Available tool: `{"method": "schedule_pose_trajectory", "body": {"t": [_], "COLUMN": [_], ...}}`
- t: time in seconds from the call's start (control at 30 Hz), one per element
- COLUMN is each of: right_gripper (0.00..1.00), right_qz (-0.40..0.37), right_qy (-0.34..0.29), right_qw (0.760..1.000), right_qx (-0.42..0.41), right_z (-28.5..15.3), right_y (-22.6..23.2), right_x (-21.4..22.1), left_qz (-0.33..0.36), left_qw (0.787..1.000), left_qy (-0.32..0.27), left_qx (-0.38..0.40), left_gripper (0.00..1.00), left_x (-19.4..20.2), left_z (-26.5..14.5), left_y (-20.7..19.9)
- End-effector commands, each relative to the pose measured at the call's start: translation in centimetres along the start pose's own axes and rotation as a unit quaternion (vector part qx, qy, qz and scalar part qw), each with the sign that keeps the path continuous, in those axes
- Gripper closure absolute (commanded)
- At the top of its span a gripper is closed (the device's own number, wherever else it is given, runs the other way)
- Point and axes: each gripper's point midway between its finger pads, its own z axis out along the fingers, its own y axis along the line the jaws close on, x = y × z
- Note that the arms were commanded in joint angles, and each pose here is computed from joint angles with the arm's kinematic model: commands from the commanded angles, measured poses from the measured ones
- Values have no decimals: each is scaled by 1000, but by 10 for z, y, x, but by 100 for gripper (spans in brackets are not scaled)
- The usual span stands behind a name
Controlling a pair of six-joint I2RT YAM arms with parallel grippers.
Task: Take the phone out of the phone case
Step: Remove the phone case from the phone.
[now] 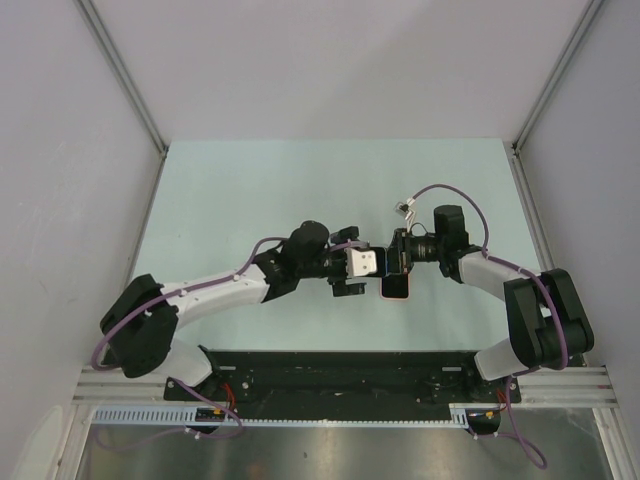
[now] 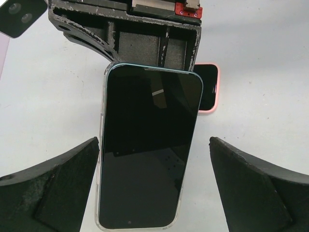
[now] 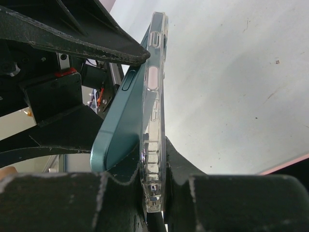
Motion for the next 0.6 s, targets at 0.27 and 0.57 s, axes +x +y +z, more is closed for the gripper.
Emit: {"method": "schedule_pose_trajectory", "body": {"t": [0.27,0.57], "right_gripper": [100,100], "right_qz": [-35,-33], "right_qy": [-1,-1], "right_qw": [998,998], "right_qx": [-51,-53], "right_z": [-1,-1], "right_y": [26,26], "right_x": [-18,-18], "left_qz": [25,21], "left_qw": [999,999], "left_qy": [-11,-9], "left_qx": [-25,-30], "left_gripper": [0,12], "left_x": [-13,-9], "left_z": [7,9], "left_y": [12,12]}}
